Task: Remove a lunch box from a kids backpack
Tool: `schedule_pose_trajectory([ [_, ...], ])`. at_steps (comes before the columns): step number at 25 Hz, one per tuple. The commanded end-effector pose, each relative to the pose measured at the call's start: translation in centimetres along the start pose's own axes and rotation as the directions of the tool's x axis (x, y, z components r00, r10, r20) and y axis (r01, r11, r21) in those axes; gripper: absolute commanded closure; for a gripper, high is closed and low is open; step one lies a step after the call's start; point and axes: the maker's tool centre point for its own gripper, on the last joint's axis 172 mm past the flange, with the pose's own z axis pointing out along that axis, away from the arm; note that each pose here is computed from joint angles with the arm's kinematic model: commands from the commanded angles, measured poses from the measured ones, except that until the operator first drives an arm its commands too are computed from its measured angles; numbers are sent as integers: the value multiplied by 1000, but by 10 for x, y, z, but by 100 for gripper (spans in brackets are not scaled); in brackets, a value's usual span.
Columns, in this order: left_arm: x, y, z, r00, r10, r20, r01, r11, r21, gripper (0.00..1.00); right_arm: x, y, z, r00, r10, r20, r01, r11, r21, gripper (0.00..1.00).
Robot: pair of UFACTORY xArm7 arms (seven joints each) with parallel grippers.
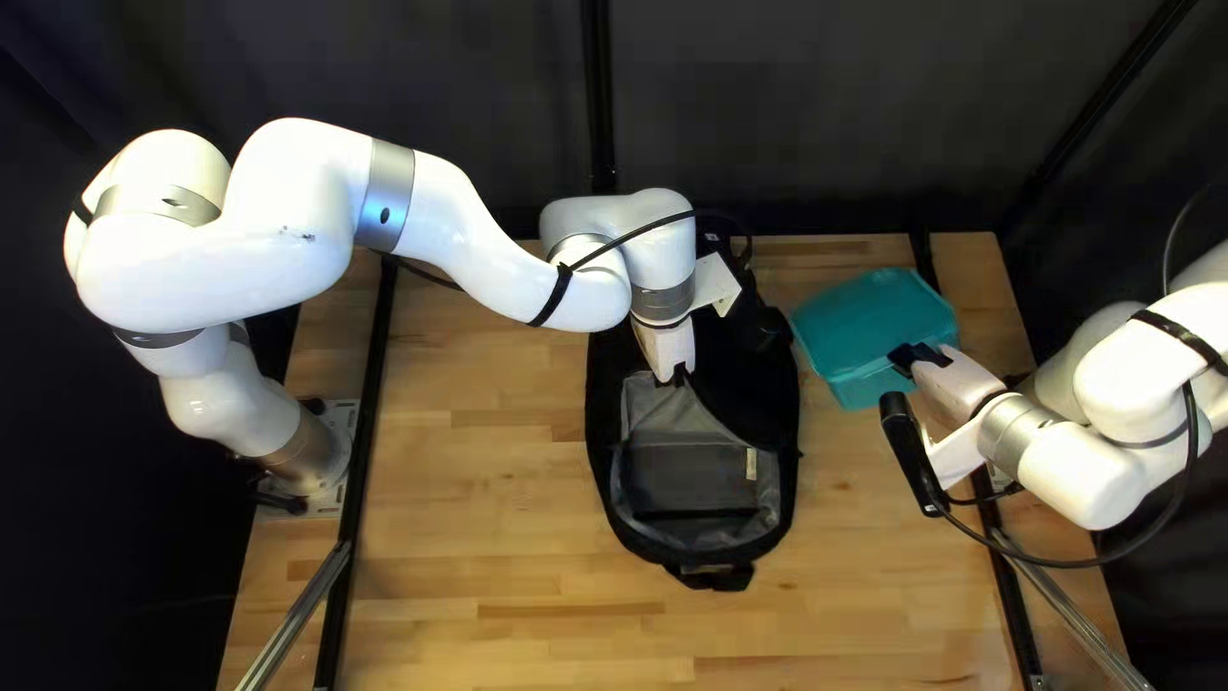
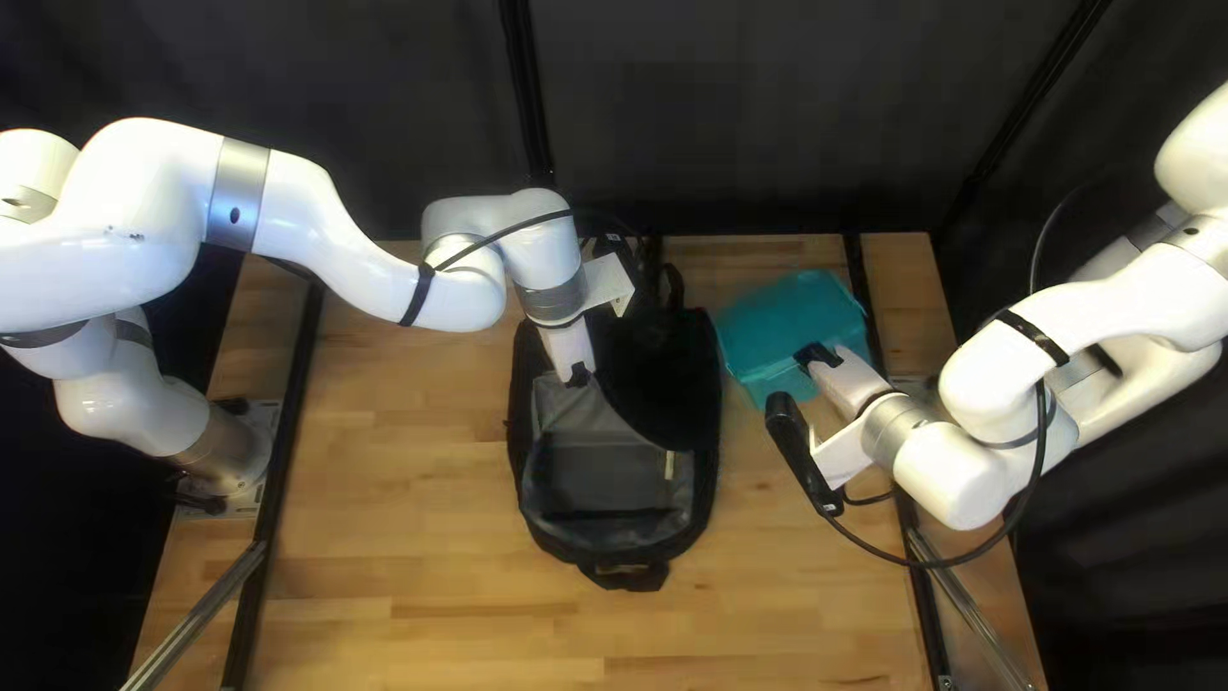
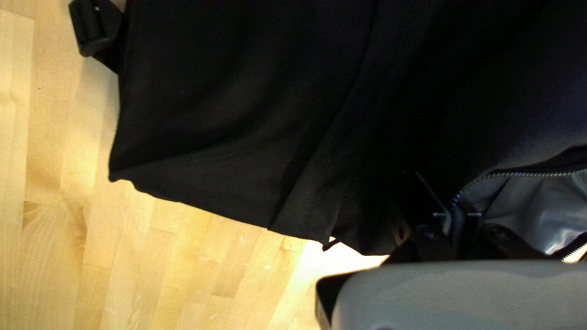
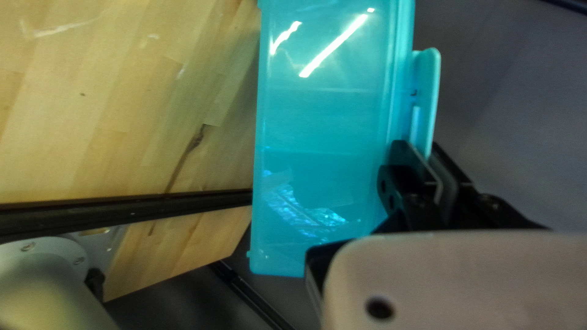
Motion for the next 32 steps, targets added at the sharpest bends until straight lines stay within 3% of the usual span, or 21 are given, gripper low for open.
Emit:
schedule_pose_trajectory([
  [1, 0, 0, 0, 1000, 0, 0, 0, 1000, 0, 100, 1, -5, -1, 1000, 8, -8, -8, 1000, 0, 100],
  [2, 0, 0, 0, 1000, 0, 0, 0, 1000, 0, 100, 2, -6, -2, 1000, 9, -9, -9, 1000, 1, 100],
  [3, 0, 0, 0, 1000, 0, 0, 0, 1000, 0, 100, 4, -9, -2, 1000, 12, -13, -12, 1000, 2, 76],
  [4, 0, 0, 0, 1000, 0, 0, 0, 1000, 0, 100, 7, -14, -3, 1000, 15, -20, -15, 1000, 4, 0],
  [15, 0, 0, 0, 1000, 0, 0, 0, 1000, 0, 100, 21, -28, -15, 998, 42, -39, -41, 999, 21, 0],
  [24, 0, 0, 0, 1000, 0, 0, 0, 1000, 0, 100, -20, 44, -22, 999, 48, 13, -48, 998, 44, 0],
  [32, 0, 0, 0, 1000, 0, 0, 0, 1000, 0, 100, -77, 118, -12, 988, 127, 86, -136, 984, 114, 0],
])
